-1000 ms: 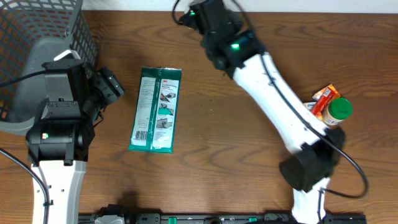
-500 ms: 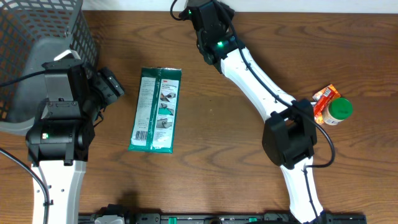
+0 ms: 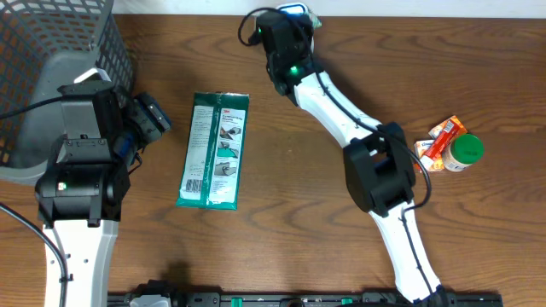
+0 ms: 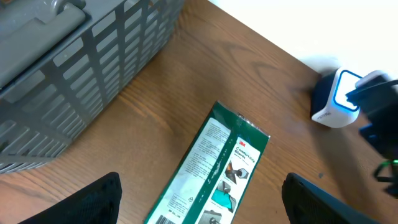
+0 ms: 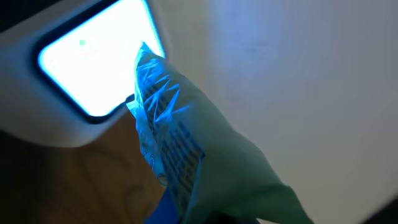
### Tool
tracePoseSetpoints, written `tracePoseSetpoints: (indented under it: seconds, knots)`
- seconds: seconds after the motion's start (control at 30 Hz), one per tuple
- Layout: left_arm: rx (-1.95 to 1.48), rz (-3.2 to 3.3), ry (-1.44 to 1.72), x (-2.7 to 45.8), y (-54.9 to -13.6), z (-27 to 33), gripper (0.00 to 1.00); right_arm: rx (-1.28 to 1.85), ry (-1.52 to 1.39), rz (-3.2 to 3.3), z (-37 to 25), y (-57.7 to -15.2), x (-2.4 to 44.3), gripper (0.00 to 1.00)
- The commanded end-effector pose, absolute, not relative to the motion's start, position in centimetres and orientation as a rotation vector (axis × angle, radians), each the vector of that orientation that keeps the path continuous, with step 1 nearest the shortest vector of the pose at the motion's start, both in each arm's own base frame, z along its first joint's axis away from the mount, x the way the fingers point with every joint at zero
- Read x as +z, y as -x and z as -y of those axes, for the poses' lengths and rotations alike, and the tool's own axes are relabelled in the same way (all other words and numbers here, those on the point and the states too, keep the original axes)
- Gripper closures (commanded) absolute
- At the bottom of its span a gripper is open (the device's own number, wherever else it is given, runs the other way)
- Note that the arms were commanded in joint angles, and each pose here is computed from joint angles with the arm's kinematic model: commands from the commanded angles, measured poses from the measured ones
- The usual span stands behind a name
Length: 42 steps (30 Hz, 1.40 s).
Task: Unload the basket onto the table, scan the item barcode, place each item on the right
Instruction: 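Hold the wipes pack against the white scanner window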
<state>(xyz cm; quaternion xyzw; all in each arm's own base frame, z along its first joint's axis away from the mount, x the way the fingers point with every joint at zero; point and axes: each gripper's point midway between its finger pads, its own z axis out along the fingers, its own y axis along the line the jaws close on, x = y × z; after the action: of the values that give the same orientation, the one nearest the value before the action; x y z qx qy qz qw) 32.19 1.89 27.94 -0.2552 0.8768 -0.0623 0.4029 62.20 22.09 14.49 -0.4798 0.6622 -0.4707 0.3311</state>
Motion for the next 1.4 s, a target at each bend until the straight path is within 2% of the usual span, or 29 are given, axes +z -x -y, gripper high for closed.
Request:
tracePoseSetpoints:
  seconds: [0.0,0.57,1.07,1.2,1.37]
  knots:
    - [-0.142,-2.214,0.651,27.9,-32.2,-2.2,0.17,-1.304,1.268,-1.756,-20.9,-62.5,13.1,0.99]
    - [-0.142,-2.214,0.651,27.9,-32.2,-2.2,0.17,-1.228,1.499,-1.745,-24.2,-60.1,9.9,0.99]
    - [-0.142,-2.214,0.651,27.9,-32.2,-2.2,0.17,-1.214,1.465,-1.761,-24.1,-60.2,9.9,0.99]
    - [-0.142,-2.214,0.651,27.9,-32.2,-2.2,0.16,-1.254,1.390,-1.759,-23.6,-60.4,11.7,0.99]
    - [-0.143,-2.214,0.652,27.9,-32.2,-2.2,0.17,-1.191,1.267,-1.764,-23.6,-60.0,16.6,0.99]
